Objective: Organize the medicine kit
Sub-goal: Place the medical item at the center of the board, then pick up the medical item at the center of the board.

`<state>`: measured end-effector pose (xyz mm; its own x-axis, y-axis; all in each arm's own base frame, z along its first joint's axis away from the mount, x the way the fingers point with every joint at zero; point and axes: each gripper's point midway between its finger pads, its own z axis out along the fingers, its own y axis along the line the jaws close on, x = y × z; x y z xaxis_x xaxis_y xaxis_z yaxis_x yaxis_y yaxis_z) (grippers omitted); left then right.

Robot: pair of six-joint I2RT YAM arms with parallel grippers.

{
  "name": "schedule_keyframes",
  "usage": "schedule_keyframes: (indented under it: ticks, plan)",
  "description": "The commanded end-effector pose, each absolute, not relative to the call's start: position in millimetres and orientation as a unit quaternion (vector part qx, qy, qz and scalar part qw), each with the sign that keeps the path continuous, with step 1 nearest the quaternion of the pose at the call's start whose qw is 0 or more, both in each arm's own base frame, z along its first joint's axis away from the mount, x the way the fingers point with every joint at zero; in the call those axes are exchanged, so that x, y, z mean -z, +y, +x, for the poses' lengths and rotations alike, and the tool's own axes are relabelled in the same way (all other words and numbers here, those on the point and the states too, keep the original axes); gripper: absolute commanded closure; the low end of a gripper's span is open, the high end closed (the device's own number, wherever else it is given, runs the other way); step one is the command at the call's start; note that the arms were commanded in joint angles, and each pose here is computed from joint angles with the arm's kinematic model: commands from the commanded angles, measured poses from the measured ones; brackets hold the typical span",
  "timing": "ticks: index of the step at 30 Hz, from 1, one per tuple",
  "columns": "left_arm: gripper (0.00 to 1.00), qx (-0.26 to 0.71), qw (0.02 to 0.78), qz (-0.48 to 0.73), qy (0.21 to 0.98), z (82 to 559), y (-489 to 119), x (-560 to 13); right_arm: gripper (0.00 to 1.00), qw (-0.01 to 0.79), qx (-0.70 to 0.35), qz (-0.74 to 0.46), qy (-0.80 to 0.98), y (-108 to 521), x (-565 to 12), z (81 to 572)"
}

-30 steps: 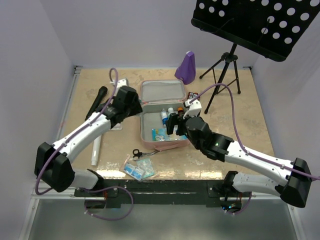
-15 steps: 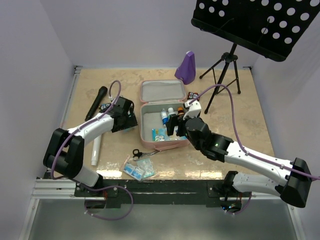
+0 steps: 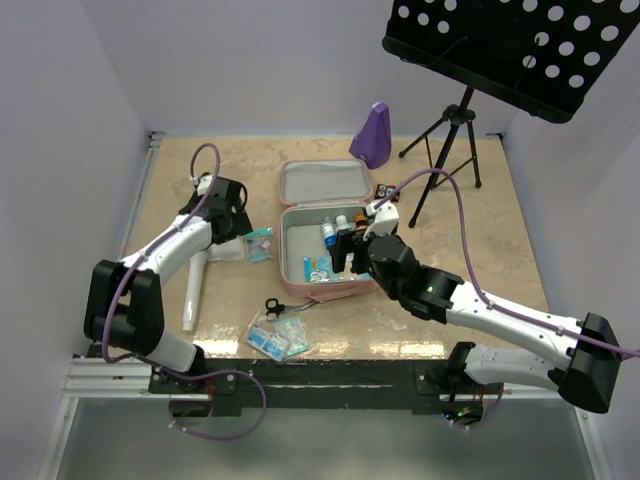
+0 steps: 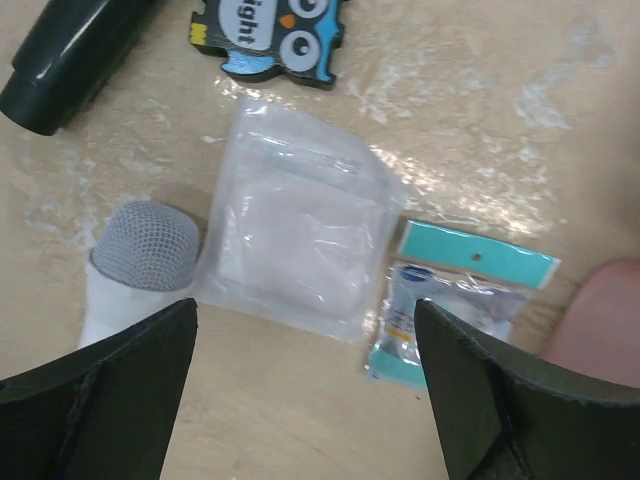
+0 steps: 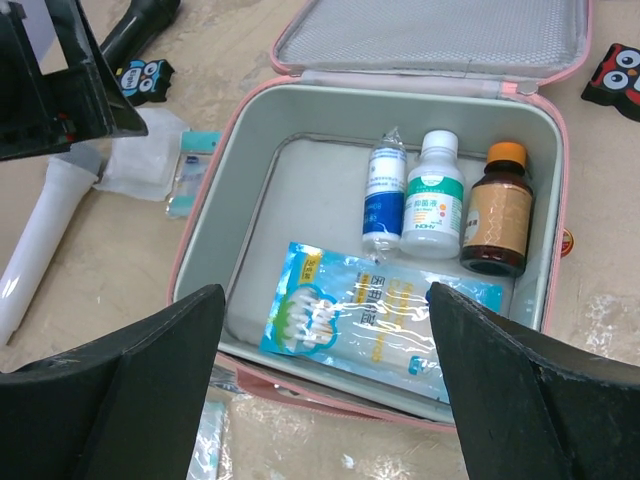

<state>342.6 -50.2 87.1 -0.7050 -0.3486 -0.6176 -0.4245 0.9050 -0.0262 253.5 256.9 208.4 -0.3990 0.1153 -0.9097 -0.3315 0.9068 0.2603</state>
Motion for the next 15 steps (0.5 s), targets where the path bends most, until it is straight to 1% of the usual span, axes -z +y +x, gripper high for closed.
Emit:
schedule_keyframes:
  ticks: [1, 6, 11, 12, 15]
  plan:
    - [0.07, -0.084, 0.301, -0.185, 0.932, 347, -40, -72, 0.13, 0.560, -0.220, -0.054, 0.797, 254, -221, 255]
    - [0.03, -0.093, 0.297, -0.176, 0.934, 356, -40, -64, 0.12, 0.558, -0.228, -0.055, 0.796, 255, -221, 253]
    - [0.03, -0.102, 0.280, -0.171, 0.939, 364, -40, -48, 0.12, 0.556, -0.227, -0.058, 0.797, 255, -218, 253]
    - [0.03, -0.103, 0.275, -0.171, 0.941, 365, -39, -44, 0.12, 0.557, -0.227, -0.056, 0.797, 254, -218, 253]
    - [0.08, -0.101, 0.261, -0.167, 0.945, 363, -40, -31, 0.12, 0.558, -0.226, -0.057, 0.797, 253, -218, 252]
